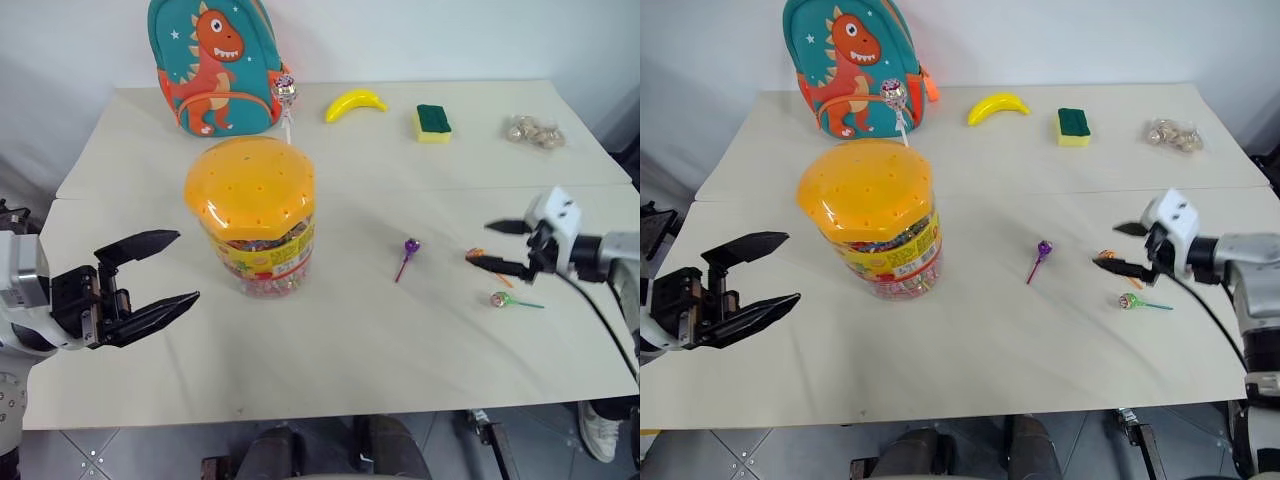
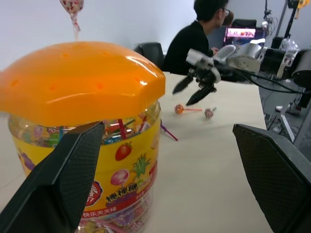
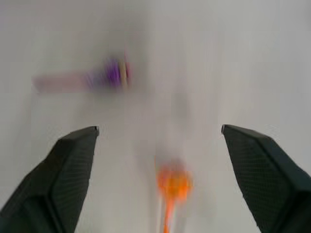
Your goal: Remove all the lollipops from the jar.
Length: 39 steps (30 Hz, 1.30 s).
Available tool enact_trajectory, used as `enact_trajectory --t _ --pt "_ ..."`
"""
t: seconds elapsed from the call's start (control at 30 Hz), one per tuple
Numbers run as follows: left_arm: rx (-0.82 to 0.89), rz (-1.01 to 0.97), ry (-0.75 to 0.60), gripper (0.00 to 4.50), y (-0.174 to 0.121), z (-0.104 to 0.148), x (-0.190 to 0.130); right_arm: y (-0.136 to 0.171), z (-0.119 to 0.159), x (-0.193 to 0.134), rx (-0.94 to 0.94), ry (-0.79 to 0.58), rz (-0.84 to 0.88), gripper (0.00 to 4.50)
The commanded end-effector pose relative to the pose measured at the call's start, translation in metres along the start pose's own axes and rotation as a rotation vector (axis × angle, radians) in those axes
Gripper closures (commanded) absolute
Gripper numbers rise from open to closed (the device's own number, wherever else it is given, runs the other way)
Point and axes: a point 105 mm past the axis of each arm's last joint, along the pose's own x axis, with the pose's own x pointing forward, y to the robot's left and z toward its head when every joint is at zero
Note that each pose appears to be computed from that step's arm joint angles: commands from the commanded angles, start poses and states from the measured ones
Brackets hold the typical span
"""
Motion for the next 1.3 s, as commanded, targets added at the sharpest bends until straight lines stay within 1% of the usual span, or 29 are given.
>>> enact_trajectory --t 0.03,0.1,0.17,0.33,0.43,0.57,0.7,0.8,0.9,0.97,1.13,1.17,1.3 --pt "0.012 0.059 -0.091 0.0 0.004 0.015 -0.006 0.023 0.069 0.027 -0.001 -0.296 0.146 0.45" --pt "0.009 0.103 -0.14 0.0 0.009 0.02 -0.009 0.042 0.097 0.054 0.028 -0.394 0.234 0.45" --pt "0.013 0.141 -0.165 0.0 0.013 0.023 -0.011 0.054 0.114 0.073 0.057 -0.438 0.283 0.45" --pt "0.013 0.189 -0.172 0.0 0.018 0.02 -0.015 0.066 0.156 0.121 0.143 -0.514 0.3 0.45" --pt "0.01 0.187 -0.166 0.0 0.016 0.018 -0.016 0.074 0.17 0.139 0.145 -0.523 0.307 0.45" --pt "0.011 0.193 -0.161 0.0 0.015 0.016 -0.017 0.089 0.183 0.169 0.149 -0.5 0.31 0.45" --pt "0.012 0.197 -0.164 0.0 0.012 0.015 -0.017 0.105 0.192 0.182 0.162 -0.496 0.359 0.45" --pt "0.013 0.2 -0.165 0.0 0.01 0.014 -0.017 0.111 0.196 0.187 0.172 -0.498 0.379 0.99" --pt "0.015 0.203 -0.167 0.0 0.01 0.014 -0.017 0.114 0.198 0.189 0.175 -0.503 0.388 2.0" --pt "0.017 0.203 -0.166 0.0 0.009 0.014 -0.017 0.112 0.2 0.187 0.173 -0.516 0.386 2.59" --pt "0.022 0.188 -0.166 0.0 0.011 0.014 -0.014 0.098 0.211 0.172 0.125 -0.583 0.377 4.26" --pt "0.022 0.181 -0.168 0.0 0.012 0.015 -0.013 0.092 0.217 0.165 0.118 -0.615 0.374 4.48" --pt "0.021 0.138 -0.166 0.0 0.013 0.015 -0.006 0.067 0.232 0.137 0.095 -0.714 0.34 4.48"
